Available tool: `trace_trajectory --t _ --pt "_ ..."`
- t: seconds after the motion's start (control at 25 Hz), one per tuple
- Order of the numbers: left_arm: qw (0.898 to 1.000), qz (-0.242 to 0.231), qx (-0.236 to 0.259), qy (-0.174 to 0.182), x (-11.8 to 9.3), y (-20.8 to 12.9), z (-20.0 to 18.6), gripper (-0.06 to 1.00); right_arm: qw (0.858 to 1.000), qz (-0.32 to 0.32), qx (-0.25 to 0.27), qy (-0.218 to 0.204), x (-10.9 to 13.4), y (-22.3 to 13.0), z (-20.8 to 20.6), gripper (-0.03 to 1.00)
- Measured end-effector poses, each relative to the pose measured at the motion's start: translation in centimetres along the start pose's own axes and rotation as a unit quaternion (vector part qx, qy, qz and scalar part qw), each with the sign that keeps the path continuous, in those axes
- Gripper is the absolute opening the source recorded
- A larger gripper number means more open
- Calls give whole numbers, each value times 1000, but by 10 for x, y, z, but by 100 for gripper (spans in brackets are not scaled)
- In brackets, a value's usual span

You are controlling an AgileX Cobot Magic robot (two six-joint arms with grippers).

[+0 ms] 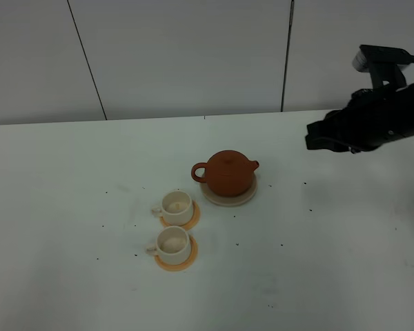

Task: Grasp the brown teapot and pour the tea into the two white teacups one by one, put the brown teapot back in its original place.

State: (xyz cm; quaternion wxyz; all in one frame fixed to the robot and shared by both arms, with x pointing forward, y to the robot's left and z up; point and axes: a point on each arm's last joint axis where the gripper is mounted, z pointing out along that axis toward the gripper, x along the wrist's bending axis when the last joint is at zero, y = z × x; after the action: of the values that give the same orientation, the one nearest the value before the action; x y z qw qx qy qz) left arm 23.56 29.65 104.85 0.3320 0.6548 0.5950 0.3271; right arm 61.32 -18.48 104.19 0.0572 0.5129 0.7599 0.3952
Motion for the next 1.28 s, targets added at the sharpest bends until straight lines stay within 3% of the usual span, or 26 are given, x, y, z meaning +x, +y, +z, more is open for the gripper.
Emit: trace_trajectory --t 0.4,0.88,1.28 --pt "1000 0 0 0 0 0 0 22 999 -33 -2 34 28 37 71 24" --pt "1000 0 0 0 0 0 0 22 995 -72 -63 18 51 56 119 24" --pt "1000 0 0 0 0 0 0 22 986 -160 -46 7 80 33 161 22"
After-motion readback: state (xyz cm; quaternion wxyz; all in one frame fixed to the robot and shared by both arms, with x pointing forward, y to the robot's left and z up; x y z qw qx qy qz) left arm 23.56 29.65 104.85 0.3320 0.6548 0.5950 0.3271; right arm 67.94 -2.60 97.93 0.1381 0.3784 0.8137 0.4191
